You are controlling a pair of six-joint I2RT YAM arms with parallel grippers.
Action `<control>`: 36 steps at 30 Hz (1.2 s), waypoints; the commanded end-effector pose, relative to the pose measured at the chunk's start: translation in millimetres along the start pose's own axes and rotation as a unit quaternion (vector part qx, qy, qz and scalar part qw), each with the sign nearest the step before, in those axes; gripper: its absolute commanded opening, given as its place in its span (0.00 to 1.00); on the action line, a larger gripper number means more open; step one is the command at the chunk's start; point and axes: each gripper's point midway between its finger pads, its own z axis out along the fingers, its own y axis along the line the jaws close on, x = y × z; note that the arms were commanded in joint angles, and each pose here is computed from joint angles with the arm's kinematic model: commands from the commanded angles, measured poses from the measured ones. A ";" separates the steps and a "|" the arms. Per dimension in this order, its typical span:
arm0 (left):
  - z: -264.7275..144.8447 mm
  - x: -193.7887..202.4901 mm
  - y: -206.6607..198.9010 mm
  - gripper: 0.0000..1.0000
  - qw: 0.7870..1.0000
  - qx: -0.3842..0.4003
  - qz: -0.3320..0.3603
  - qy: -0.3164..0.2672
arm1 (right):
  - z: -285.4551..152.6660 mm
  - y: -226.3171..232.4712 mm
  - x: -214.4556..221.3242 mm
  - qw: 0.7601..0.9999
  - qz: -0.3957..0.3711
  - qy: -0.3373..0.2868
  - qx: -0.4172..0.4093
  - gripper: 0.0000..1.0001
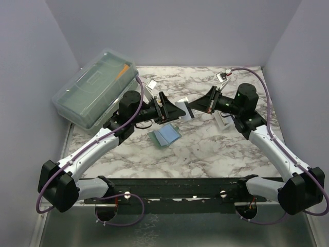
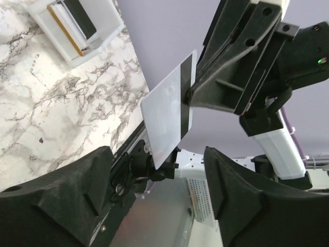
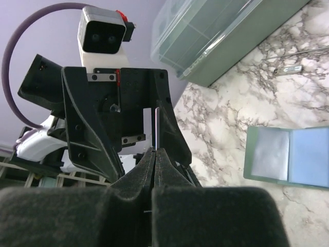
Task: Put the credit cards into the card holder
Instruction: Insert the credit card into the card holder.
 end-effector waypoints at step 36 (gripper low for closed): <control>-22.8 2.2 167.2 0.00 0.968 -0.226 -0.101 0.043 | 89.0 -168.6 122.4 0.968 -0.025 0.211 0.131 0.28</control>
